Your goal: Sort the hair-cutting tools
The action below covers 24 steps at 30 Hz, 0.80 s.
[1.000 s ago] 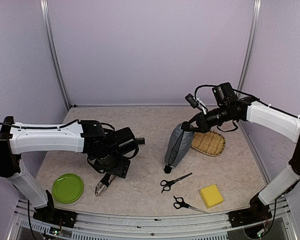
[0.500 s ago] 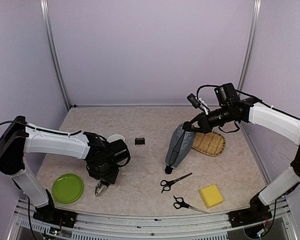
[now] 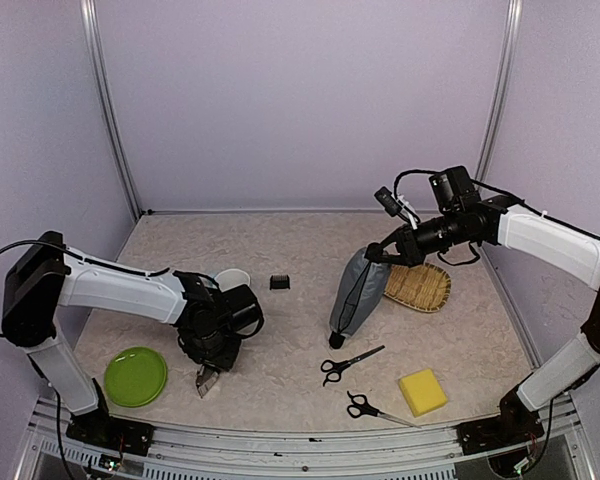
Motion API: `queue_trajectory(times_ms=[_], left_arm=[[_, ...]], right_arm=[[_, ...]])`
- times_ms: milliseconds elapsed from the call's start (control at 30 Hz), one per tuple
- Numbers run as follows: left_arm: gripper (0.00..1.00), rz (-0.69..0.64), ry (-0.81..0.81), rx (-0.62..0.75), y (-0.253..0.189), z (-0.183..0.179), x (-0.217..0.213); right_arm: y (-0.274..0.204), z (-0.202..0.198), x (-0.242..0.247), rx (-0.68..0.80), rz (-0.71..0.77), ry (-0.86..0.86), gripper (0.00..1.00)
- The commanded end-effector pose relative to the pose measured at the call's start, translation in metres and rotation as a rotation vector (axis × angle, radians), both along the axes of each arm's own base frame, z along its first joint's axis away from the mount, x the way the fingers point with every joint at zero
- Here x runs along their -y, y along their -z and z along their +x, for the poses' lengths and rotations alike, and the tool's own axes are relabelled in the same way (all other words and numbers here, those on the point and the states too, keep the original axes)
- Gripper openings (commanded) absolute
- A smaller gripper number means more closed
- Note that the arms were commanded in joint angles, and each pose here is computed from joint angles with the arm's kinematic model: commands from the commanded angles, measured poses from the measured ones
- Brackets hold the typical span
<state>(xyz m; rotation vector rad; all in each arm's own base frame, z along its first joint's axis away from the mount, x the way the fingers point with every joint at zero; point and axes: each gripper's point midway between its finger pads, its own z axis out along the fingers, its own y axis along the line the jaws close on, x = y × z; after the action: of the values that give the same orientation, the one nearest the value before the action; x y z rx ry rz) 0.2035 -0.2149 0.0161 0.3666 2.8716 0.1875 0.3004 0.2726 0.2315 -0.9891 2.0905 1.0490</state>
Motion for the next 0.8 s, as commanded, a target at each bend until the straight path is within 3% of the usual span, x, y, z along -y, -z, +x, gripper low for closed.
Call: queue_trajectory(times_ms=[0, 433, 767], left_arm=[[0.37, 0.01, 0.014, -0.018, 0.004, -0.012, 0.002], [0.03, -0.165, 0.138, 0.151, -0.1, -0.032, 0.075], [0.0, -0.32, 0.34, 0.296, -0.16, -0.022, 0.135]], right_arm=[[-0.006, 0.002, 0.0, 0.01, 0.018, -0.006, 0.0], [-0.004, 0.009, 0.0, -0.015, -0.001, -0.049, 0.0], [-0.019, 0.016, -0.008, 0.002, 0.065, -0.055, 0.0]])
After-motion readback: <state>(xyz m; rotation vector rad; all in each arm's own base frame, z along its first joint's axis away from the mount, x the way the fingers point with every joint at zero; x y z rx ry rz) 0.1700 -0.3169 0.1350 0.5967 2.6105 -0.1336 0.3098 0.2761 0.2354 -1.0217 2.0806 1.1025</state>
